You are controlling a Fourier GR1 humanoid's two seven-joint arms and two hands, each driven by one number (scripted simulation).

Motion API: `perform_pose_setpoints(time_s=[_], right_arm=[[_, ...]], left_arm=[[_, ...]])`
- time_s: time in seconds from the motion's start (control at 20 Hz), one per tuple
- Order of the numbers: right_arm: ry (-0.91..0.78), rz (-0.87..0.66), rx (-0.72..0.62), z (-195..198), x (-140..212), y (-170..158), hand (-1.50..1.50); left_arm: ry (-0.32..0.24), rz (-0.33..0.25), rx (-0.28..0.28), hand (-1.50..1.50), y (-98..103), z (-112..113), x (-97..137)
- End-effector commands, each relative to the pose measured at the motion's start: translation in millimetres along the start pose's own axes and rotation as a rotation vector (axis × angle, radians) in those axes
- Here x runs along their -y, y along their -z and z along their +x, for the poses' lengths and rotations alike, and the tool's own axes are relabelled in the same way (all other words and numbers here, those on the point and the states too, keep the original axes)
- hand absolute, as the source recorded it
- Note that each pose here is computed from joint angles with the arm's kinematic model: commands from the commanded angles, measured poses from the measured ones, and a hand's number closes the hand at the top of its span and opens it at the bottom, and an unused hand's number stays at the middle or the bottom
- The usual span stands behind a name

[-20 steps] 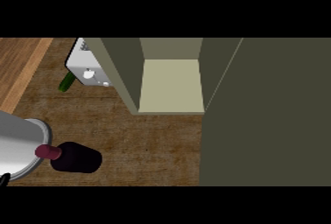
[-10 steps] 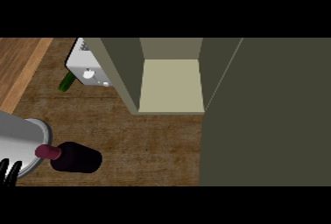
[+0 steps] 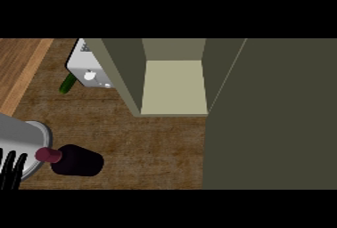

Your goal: Pick up the wine, place it into the cabinet and close the cabinet

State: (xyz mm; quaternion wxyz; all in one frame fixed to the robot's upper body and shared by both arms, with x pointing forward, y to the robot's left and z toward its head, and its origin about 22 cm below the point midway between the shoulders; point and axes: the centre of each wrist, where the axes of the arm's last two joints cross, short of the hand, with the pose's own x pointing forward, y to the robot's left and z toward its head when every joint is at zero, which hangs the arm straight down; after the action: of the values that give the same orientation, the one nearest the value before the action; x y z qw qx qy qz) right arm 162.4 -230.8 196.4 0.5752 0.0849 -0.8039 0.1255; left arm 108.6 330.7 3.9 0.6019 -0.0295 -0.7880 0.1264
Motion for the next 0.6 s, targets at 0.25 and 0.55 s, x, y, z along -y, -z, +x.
perform_pose_setpoints(time_s=[0.25,0.55], right_arm=[[0.022,0.035,0.071,36.4,1.4,-31.8,-1.50],[0.026,0.033,0.072,31.7,-0.7,-28.5,-1.50]], left_arm=[[-0.001,-0.003,-0.036,-1.50,8.5,-23.4,-15.7],[-0.014,-0.055,-0.037,-1.50,1.7,-59.6,-18.6]])
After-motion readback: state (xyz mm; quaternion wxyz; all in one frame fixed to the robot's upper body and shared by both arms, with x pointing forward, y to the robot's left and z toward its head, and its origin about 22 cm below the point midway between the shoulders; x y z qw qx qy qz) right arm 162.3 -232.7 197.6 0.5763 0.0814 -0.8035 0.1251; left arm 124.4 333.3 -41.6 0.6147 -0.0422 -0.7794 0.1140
